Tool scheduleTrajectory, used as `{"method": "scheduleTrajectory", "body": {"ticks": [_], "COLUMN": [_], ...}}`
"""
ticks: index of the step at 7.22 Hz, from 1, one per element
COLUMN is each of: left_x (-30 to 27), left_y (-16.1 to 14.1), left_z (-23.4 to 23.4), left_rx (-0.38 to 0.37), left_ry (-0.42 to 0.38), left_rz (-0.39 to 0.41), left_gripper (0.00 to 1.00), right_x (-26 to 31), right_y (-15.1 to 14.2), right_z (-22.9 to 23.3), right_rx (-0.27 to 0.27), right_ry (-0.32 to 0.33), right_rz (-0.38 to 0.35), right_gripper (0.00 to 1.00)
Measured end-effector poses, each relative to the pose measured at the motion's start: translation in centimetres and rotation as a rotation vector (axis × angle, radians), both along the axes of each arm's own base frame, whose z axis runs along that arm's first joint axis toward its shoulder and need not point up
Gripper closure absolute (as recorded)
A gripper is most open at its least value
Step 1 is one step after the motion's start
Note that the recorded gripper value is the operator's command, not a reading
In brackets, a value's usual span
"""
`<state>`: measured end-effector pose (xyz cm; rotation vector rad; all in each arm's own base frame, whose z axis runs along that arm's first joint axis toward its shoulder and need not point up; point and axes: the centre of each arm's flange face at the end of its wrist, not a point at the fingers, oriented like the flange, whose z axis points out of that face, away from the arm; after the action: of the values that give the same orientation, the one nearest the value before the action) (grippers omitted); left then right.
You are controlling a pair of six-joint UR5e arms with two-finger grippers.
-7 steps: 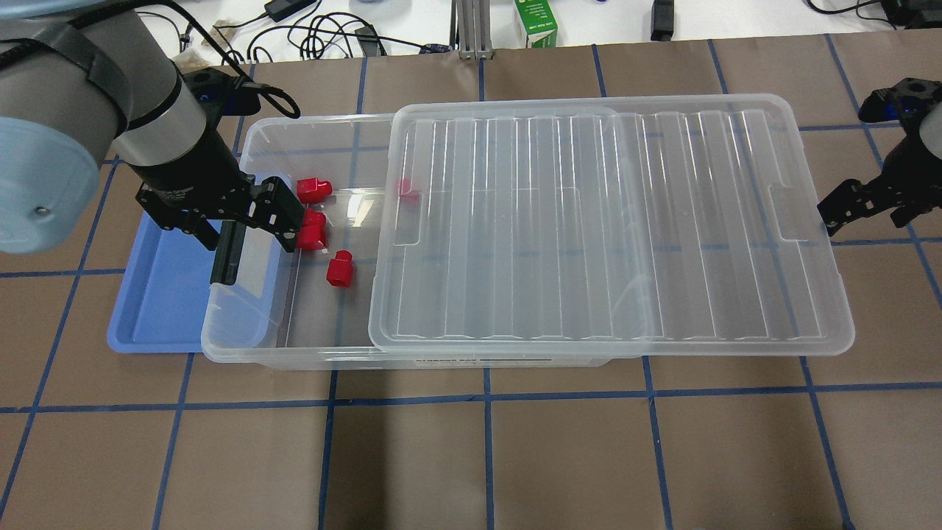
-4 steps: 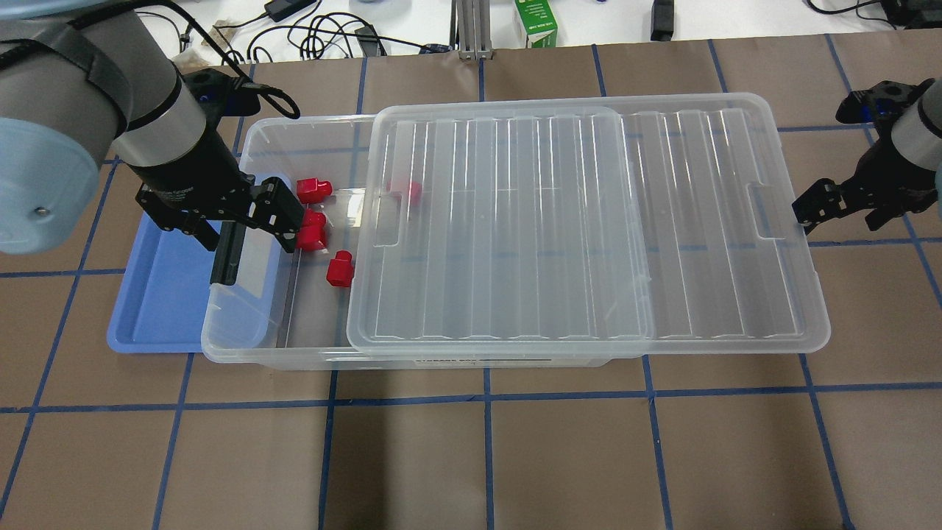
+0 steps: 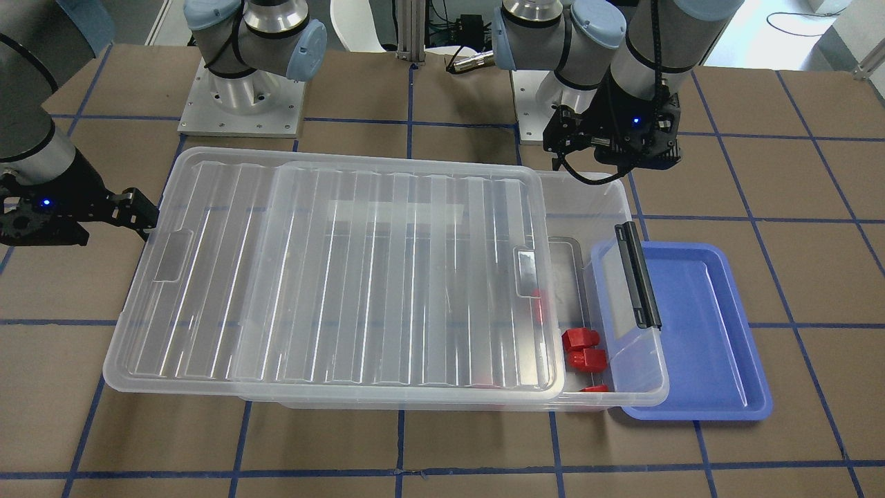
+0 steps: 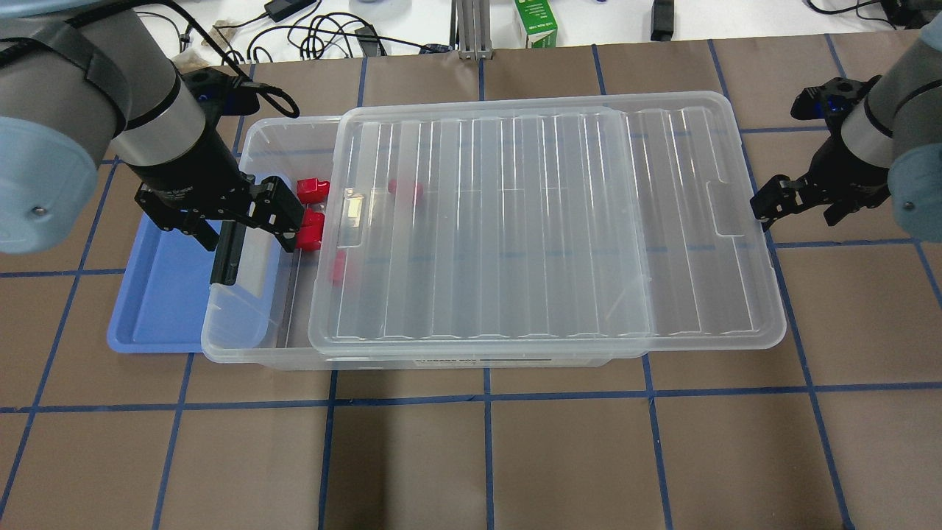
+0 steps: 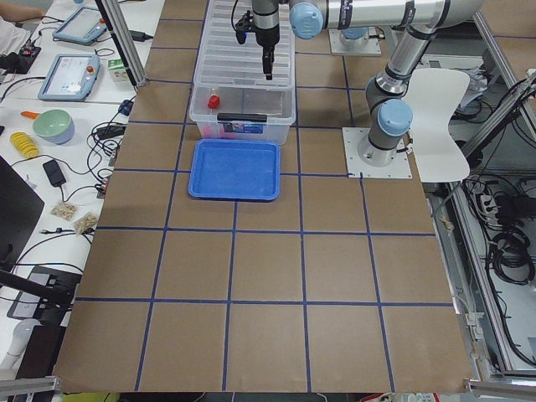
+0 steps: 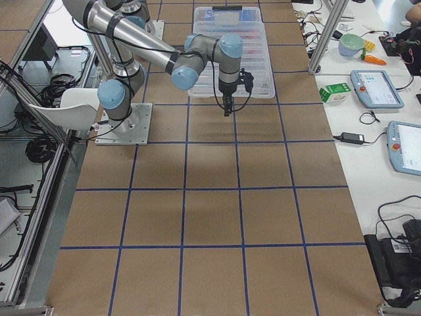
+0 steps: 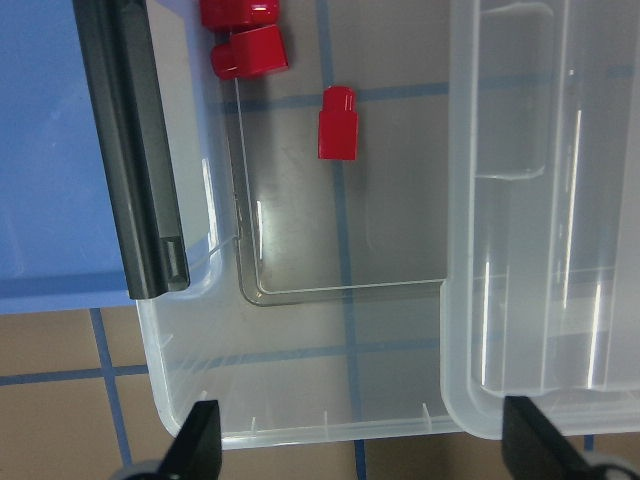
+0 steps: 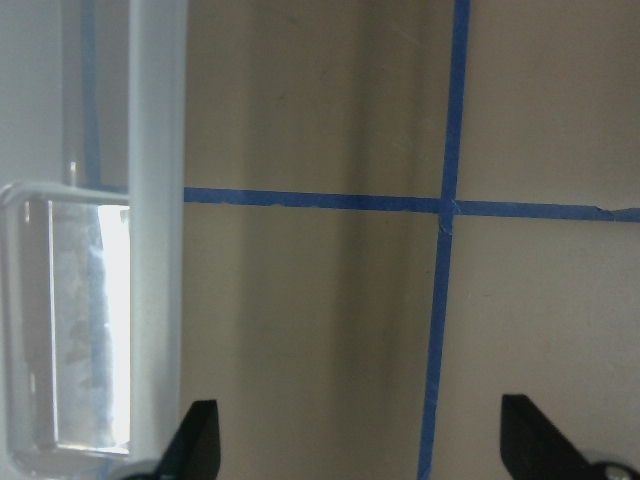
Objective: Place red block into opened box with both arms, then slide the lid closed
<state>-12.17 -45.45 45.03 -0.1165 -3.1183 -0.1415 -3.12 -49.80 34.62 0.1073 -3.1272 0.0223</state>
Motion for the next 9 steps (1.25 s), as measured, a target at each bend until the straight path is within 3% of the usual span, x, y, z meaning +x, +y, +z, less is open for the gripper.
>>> {"method": "scheduleTrajectory", "body": {"ticks": [4,9], "left_x": [0.1,0.2], "left_y": [0.2,0.9], "left_z": [1.1,1.1], "left_rx": [-0.022,-0.019], "left_ry": [-0.009,-0.018], "left_rz": [0.001,0.000], "left_gripper": [0.00,0.00], "right_x": [5.9,10.4], "right_y": [-0.4,-0.2], "right_z": [-0.2,-0.2], "right_rx": [-0.021,-0.039], "right_ry": [-0.007,-0.013], "right_rz": [0.062,0.083], "right_gripper": [0.00,0.00]}}
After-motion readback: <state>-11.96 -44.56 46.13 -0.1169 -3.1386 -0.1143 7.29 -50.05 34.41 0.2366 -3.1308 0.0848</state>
